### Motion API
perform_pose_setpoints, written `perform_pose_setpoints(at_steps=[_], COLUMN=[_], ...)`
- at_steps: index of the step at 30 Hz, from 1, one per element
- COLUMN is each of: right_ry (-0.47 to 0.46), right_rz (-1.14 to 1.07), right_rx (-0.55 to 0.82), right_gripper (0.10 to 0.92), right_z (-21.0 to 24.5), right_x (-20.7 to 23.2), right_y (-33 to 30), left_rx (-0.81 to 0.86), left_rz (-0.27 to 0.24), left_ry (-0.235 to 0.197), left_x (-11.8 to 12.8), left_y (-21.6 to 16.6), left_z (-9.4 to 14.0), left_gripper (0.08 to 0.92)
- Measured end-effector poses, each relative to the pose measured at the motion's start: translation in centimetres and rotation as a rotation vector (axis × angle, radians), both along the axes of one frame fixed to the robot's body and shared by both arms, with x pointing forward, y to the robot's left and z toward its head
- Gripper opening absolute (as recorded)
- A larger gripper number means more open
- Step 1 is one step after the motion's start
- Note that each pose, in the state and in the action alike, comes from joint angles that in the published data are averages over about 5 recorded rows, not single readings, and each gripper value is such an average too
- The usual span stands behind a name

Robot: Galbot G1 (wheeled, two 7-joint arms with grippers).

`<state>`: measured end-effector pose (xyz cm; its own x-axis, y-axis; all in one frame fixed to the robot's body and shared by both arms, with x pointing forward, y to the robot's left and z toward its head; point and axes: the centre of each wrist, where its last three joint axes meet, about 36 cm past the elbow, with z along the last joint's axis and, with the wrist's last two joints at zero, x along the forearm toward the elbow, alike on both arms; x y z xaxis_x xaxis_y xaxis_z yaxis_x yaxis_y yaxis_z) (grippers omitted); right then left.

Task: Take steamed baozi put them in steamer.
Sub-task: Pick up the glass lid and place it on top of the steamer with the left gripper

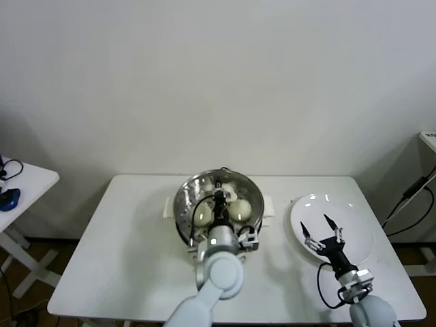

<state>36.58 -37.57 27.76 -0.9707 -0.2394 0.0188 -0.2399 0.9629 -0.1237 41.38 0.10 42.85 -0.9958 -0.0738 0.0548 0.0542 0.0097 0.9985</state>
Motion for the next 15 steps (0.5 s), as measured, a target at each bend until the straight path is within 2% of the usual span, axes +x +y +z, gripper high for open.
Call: perform_pose_setpoints(at_steps=[15], right_ry=[-0.002], right_rz=[0.007], right_rx=[-0.005], right_gripper=[0.823], right_z=[-0.15], right_x=[-0.08], right_y=[-0.02], left_rx=[-0.002], left_rz=[-0.008], left_ry=[-0.004], left_x=[0.11], left_y=[-0.22], left_z=[-0.24], left_gripper=[0.154])
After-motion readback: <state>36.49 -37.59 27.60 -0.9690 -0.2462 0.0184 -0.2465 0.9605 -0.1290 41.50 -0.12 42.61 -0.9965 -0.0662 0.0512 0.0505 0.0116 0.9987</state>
